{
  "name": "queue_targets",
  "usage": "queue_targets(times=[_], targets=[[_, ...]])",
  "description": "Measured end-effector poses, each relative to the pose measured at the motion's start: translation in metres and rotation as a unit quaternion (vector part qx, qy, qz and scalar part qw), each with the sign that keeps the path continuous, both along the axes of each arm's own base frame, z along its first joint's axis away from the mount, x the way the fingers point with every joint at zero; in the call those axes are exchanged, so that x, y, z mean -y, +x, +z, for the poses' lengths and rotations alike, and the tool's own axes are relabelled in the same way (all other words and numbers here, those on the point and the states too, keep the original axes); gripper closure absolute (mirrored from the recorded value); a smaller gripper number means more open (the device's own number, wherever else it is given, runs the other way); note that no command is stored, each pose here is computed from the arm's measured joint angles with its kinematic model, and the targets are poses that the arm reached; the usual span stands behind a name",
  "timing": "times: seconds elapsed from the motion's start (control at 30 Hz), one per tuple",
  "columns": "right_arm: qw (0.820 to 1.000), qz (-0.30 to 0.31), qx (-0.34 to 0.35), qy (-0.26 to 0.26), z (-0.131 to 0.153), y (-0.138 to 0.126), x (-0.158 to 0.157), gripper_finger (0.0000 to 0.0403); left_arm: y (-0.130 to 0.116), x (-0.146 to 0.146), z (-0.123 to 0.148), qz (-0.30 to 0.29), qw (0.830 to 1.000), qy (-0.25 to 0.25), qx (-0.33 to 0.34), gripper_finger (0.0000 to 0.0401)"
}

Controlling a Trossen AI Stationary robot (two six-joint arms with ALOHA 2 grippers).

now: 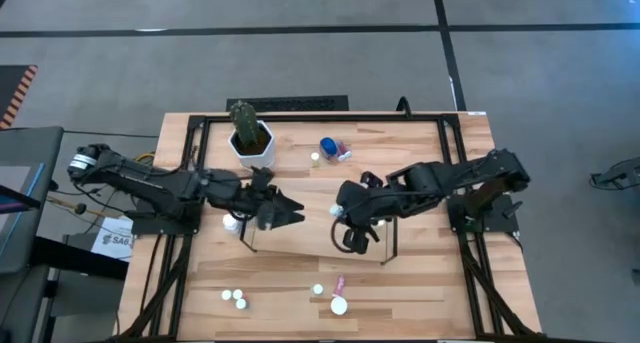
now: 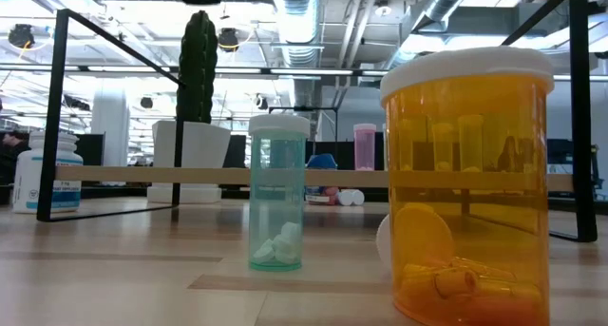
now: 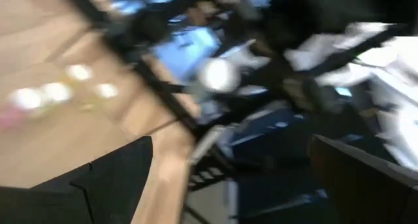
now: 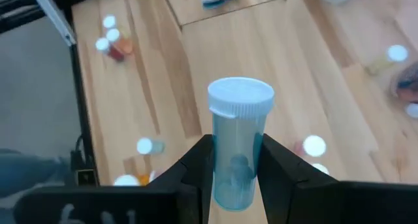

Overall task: Pick and place medicine bottles onto shelf by color
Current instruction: Put the blue pill bottle on the shelf

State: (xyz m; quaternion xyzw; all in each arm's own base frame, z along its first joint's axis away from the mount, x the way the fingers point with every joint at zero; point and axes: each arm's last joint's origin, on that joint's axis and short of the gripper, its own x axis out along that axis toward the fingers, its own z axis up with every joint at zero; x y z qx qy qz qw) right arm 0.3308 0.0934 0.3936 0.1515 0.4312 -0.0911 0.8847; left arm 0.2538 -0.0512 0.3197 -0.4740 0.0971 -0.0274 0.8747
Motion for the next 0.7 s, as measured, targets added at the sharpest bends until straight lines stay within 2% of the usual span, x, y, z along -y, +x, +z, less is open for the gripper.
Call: queue_targets(times=[0.17,0.4,0.7], targets=[[0.999,0.023,-0.038,-0.004,-0.002,0.008,0.0,0.0294,0.02,0.0,-0.014,0.039,0.998,-0.019,-0.042,0.0008],[0.996,0.061,-0.059,0.015,-0.01,0.019,-0.006,0.0294,0.051,0.006,-0.031,0.044,0.996,-0.032,-0.077,0.0008],[0.994,0.079,-0.07,0.024,-0.009,0.016,-0.006,0.0294,0.066,0.015,-0.01,0.025,0.999,-0.004,-0.046,0.002]])
